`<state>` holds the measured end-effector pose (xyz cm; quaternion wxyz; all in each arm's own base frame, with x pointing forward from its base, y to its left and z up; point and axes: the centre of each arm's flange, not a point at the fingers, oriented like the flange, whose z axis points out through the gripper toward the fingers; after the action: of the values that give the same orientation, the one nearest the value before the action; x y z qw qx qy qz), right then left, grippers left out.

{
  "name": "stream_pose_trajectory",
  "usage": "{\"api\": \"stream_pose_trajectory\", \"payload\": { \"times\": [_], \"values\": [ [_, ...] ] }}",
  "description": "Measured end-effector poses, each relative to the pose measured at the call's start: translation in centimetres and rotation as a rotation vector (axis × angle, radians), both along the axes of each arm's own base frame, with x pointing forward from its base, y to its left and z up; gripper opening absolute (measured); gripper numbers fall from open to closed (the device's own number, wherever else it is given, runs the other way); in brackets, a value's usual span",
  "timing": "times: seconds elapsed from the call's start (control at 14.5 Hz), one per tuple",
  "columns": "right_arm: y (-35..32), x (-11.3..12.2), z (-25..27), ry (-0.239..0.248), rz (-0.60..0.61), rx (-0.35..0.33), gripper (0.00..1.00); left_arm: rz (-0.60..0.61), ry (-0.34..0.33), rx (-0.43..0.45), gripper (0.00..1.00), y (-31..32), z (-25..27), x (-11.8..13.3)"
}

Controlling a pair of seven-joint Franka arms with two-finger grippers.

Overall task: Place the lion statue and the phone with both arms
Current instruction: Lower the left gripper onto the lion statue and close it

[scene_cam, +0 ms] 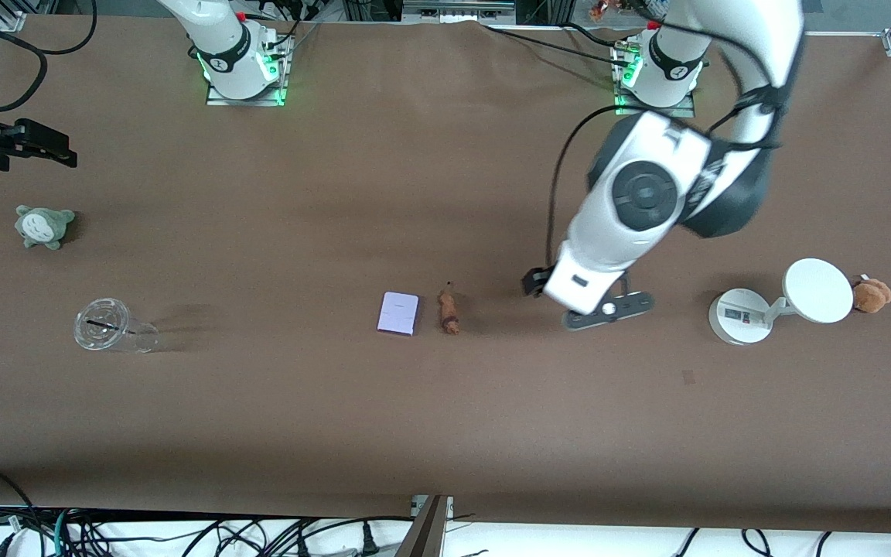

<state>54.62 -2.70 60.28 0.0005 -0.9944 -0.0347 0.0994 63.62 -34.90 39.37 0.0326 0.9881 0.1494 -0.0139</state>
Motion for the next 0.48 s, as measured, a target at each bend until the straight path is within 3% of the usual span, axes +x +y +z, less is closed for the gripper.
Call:
{"api": "stream_pose_trajectory", "payload": {
  "times": [0.28,0.48],
  "values": [
    [0.0,0.0,0.0,0.0,0.0,0.0,1.0,0.005,-0.106,-0.076,1.0,-4.6,-7.0,2.0],
    [0.0,0.0,0.0,0.001,0.0,0.0,1.0,-0.021,-0.113,-0.087,1.0,-7.1,-10.9,1.3]
  ]
}}
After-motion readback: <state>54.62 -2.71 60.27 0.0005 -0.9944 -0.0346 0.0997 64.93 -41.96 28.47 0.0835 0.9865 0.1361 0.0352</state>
